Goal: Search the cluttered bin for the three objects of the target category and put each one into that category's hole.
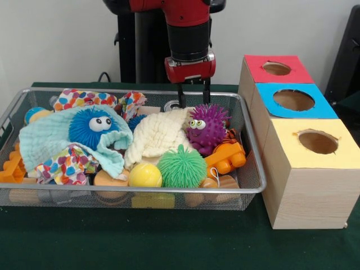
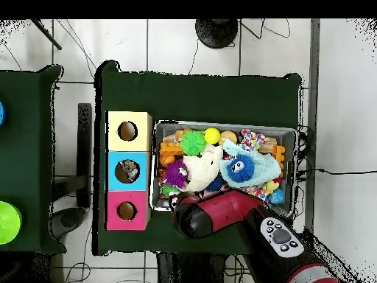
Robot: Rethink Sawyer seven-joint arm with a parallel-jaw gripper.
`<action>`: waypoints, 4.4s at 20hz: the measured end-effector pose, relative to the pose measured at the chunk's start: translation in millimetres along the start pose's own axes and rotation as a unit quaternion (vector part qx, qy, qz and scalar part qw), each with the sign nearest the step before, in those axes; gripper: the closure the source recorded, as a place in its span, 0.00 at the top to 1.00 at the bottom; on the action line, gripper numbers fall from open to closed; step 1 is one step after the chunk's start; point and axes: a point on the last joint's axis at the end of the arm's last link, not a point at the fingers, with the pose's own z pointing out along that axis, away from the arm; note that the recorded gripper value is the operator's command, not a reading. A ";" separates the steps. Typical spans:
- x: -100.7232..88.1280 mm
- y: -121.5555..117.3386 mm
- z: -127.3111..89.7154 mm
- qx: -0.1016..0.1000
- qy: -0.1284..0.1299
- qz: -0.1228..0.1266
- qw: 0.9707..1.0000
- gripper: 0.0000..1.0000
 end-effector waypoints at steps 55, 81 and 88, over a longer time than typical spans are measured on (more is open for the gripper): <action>25.5 -26.0 -8.1 0.051 0.011 -0.036 0.998 1.00; 42.7 -23.7 9.5 0.051 0.017 -0.062 0.997 1.00; 40.2 -32.9 -2.5 0.060 0.012 -0.052 0.997 1.00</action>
